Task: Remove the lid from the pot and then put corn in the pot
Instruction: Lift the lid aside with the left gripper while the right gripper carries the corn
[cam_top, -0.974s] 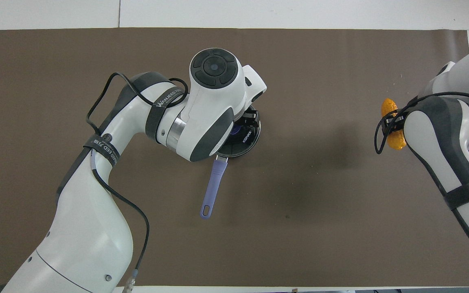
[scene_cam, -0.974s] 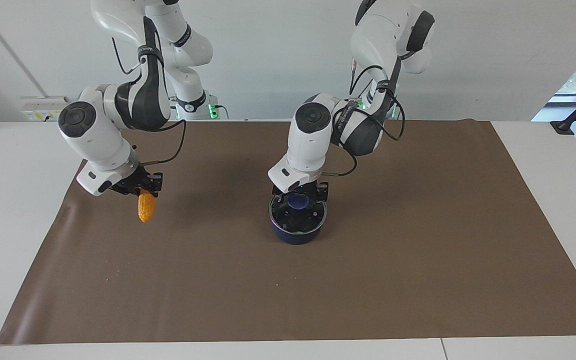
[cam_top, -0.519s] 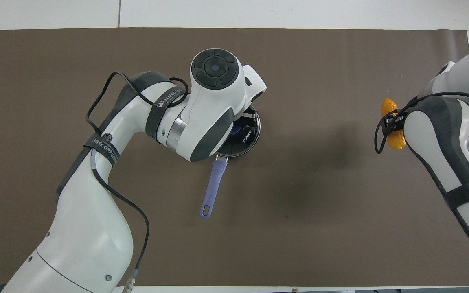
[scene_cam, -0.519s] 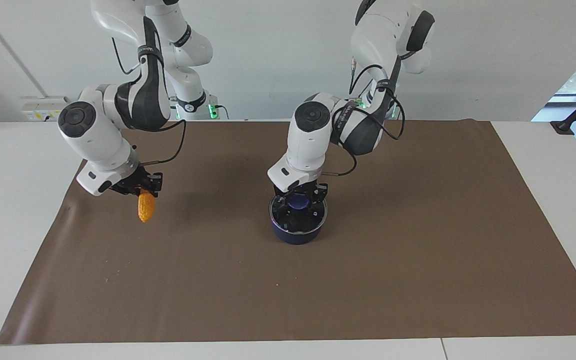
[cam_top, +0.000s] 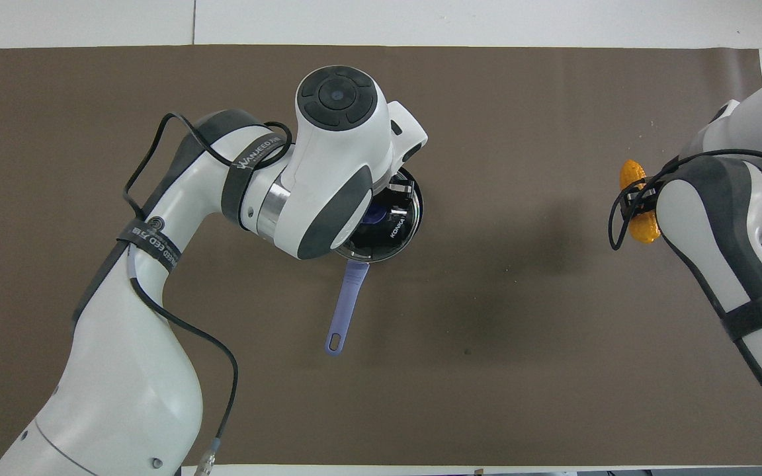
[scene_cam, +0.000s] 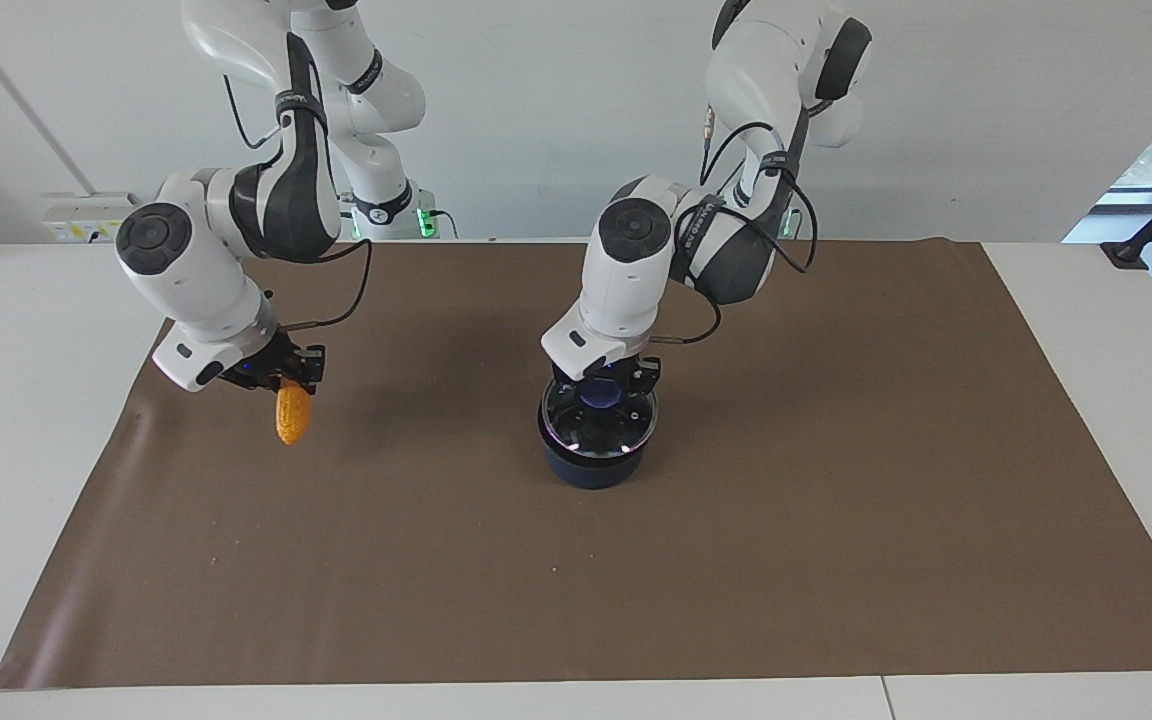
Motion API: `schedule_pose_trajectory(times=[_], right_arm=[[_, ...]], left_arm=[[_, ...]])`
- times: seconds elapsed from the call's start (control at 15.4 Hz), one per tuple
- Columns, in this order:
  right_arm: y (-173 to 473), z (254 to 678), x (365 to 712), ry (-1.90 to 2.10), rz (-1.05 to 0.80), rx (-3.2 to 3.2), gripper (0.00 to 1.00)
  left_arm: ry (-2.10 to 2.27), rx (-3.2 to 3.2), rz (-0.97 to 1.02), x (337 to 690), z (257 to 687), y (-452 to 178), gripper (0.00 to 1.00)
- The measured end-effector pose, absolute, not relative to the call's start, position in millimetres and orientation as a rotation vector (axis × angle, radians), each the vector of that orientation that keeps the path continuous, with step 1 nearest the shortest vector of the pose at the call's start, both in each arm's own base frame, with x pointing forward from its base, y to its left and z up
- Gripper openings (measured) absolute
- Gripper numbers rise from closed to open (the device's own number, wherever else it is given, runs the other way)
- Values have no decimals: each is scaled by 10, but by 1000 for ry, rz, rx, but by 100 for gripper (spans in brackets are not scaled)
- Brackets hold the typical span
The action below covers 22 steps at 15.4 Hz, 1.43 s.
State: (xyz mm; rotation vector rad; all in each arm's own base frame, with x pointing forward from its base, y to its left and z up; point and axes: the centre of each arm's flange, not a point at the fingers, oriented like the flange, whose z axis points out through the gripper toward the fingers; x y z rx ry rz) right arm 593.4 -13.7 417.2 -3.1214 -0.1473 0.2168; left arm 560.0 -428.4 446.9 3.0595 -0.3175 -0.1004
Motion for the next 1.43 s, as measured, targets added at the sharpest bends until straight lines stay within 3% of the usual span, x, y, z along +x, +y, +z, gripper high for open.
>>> schedule_pose_trajectory(times=[0.32, 0.58, 0.78, 1.04, 1.43], right_arm=[[-8, 4260, 5978, -112, 180, -3070, 38], [1242, 4705, 6095, 2, 72, -3048, 38], [2413, 4757, 5975, 14, 55, -3044, 38], [3687, 4532, 6023, 30, 29, -3055, 38], [4174, 3816, 5957, -73, -6, -3128, 38]], left_arm=[[-161, 3063, -99, 5735, 5275, -3484, 67], [-106, 3068, -129, 6099, 5547, -2202, 67], [-138, 3059, -170, 6317, 5383, -1267, 67], [-219, 3062, -156, 6327, 5082, -309, 67], [-156, 3082, -87, 6033, 4474, 266, 67]])
